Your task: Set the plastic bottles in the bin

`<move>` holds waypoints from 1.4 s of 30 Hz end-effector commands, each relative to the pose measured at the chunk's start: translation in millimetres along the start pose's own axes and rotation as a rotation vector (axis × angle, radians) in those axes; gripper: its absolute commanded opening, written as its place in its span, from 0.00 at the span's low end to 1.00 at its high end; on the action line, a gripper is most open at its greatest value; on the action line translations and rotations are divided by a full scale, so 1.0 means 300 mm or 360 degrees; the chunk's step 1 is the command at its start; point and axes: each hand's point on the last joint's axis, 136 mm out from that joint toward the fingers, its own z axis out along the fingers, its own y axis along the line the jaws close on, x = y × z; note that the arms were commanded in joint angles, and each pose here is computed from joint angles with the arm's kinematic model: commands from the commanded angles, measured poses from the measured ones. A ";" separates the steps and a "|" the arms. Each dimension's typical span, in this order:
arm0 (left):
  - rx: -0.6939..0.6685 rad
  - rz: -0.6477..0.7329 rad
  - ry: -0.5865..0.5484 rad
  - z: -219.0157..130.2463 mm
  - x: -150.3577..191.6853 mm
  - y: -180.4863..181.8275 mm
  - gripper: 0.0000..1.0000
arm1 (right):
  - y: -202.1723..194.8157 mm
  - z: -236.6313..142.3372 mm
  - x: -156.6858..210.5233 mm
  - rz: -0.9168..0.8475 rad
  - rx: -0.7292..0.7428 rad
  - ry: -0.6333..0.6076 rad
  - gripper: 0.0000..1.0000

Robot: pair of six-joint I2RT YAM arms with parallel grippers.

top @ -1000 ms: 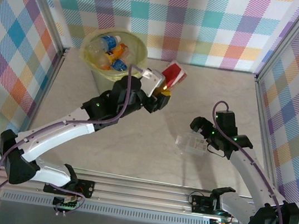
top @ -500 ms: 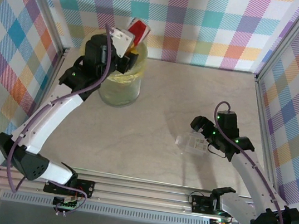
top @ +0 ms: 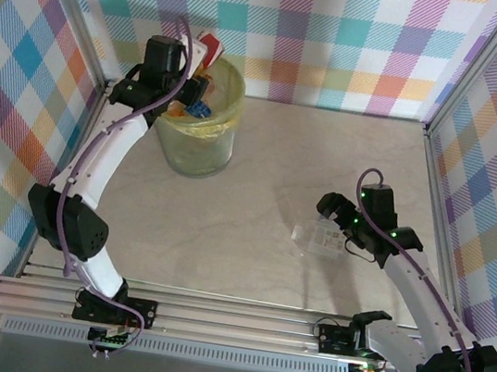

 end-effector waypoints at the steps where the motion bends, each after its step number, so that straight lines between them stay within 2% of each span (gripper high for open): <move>1: -0.0028 0.0029 0.0032 0.018 0.003 0.036 0.69 | 0.006 0.000 -0.002 0.0013 -0.0014 0.0004 1.00; 9: -0.0030 0.0030 0.0101 0.063 0.055 0.041 0.74 | 0.006 0.008 -0.001 0.0017 -0.0012 0.0012 1.00; 19: -0.0071 0.0023 0.0109 0.046 0.074 0.061 0.83 | 0.005 0.012 0.002 0.0014 -0.0009 0.0021 1.00; 33: -0.0215 -0.0061 0.0037 -0.017 0.057 0.135 0.81 | 0.007 0.013 0.003 0.0018 -0.0016 0.0025 1.00; 35: -0.0173 -0.0074 0.0007 -0.031 0.045 0.123 0.84 | 0.006 0.014 0.004 0.0015 -0.0014 0.0028 1.00; 38: -0.0122 -0.0088 -0.0022 -0.055 0.030 0.109 0.95 | 0.006 0.016 0.004 0.0016 -0.0014 0.0027 1.00; 42: -0.0141 -0.0090 -0.0035 -0.079 0.024 0.120 0.97 | 0.005 0.016 0.005 0.0015 -0.0014 0.0028 1.00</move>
